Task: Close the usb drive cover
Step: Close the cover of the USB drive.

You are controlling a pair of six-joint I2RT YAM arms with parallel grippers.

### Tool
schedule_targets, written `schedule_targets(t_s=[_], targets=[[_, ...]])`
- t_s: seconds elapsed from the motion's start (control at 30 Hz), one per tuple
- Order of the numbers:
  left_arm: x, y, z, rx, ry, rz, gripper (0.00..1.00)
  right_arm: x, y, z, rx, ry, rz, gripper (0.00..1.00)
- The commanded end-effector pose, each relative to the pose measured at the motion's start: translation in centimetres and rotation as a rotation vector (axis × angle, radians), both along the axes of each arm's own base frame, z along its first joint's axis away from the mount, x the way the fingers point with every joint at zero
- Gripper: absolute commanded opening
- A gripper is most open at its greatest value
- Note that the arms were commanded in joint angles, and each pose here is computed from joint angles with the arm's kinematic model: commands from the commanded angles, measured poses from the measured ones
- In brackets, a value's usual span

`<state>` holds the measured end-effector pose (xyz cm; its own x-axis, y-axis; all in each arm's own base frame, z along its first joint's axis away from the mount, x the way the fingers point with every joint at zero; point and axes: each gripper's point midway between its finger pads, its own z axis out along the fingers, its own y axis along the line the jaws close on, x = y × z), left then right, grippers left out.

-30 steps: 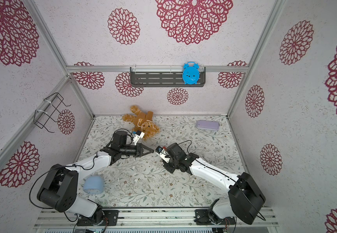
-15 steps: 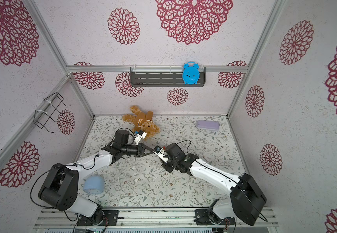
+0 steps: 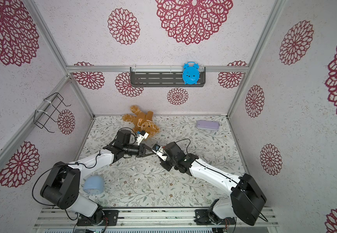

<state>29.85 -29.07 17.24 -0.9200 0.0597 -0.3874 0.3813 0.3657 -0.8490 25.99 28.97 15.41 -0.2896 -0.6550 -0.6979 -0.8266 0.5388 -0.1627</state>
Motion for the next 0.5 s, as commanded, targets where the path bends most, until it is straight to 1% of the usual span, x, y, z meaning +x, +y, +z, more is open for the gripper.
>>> schedule_targets(t_s=[0.0, 0.47], targets=[[-0.09, -0.51, 0.22, -0.004, -0.012, -0.032, 0.09, 0.81, 0.71, 3.32, 0.049, -0.089, 0.000, 0.20], [-0.27, -0.99, -0.13, 0.002, -0.002, -0.049, 0.10, 0.71, 1.13, 3.62, 0.057, -0.102, 0.011, 0.20]])
